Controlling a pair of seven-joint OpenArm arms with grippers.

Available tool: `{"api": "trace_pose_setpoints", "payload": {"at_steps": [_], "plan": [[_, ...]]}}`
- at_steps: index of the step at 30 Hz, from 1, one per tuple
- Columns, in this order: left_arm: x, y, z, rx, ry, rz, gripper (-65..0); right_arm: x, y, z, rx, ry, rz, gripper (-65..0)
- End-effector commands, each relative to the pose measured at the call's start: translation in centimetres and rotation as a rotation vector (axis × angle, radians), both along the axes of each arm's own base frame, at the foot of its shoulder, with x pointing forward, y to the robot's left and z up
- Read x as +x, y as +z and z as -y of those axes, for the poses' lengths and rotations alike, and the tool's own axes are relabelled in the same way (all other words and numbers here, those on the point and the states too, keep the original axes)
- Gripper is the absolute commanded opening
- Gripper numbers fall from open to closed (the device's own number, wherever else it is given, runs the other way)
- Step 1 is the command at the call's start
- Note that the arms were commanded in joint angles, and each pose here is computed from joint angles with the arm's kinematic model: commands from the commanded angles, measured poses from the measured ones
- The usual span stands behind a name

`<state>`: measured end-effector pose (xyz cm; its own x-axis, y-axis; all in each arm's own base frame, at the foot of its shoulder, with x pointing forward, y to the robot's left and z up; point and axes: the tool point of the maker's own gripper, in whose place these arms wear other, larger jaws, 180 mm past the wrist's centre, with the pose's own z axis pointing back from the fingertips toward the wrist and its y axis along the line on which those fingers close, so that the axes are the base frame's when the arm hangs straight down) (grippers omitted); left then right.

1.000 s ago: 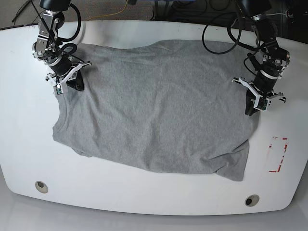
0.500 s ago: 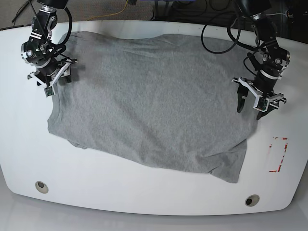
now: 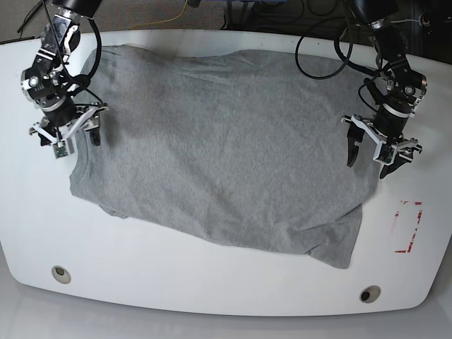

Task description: Layout the t-shirt on the table in an organized manner, then fold the t-shirt properly

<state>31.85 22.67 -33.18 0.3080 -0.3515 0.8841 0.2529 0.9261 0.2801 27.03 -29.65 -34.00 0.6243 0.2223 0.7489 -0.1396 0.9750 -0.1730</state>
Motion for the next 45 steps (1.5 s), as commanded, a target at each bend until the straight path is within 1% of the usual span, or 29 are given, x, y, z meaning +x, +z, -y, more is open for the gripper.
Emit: {"api": "trace_pose_setpoints", "payload": {"at_steps": [1,3,6,10,13,16,20,27,36,39,45], "plan": [[-0.5,0.7,-0.1,-0.004,-0.008,0.030,-21.1,-0.8,0.7,1.7,0.010,-0.064,0.005,-23.7],[-1.2,0.0,-0.1,-0.004,-0.008,0.008,-21.1,-2.1,0.5,2.9,0.038,-0.119,-0.016,-23.7],[-1.9,-0.6,-0.1,-0.005,-0.008,-0.013,-21.0,-3.2,0.5,3.7,0.081,-0.169,-0.022,-23.7],[-2.4,-1.1,0.1,-0.015,-0.005,-0.026,-21.0,-4.6,0.0,4.1,0.119,-0.205,-0.043,-23.7],[-2.7,-0.8,-0.1,-0.067,0.011,-0.008,-21.0,-5.3,-0.2,3.8,0.150,-0.205,-0.046,-23.7],[-2.9,-0.5,-1.2,-0.117,0.056,-0.007,-21.0,-6.0,-0.6,3.5,0.175,-0.202,-0.054,-23.7],[-3.3,-0.5,-2.9,-0.157,0.122,-0.029,-21.0,-6.6,-1.2,2.9,0.201,-0.206,-0.066,-23.7],[-3.0,0.5,-4.3,-0.211,0.173,-0.016,-21.0,-8.3,-2.7,2.2,0.221,-0.226,-0.114,-23.7],[-3.6,0.7,-5.5,-0.231,0.209,-0.004,-21.0,-10.2,-5.4,2.2,0.277,-0.269,-0.184,-23.7],[-3.8,0.7,-6.0,-0.229,0.226,-0.002,-21.0,-10.9,-5.8,3.0,0.285,-0.298,-0.192,-23.7],[-4.6,0.2,-6.4,-0.225,0.238,-0.018,-21.0,-11.1,-6.1,3.0,0.290,-0.301,-0.201,-23.7]]}}
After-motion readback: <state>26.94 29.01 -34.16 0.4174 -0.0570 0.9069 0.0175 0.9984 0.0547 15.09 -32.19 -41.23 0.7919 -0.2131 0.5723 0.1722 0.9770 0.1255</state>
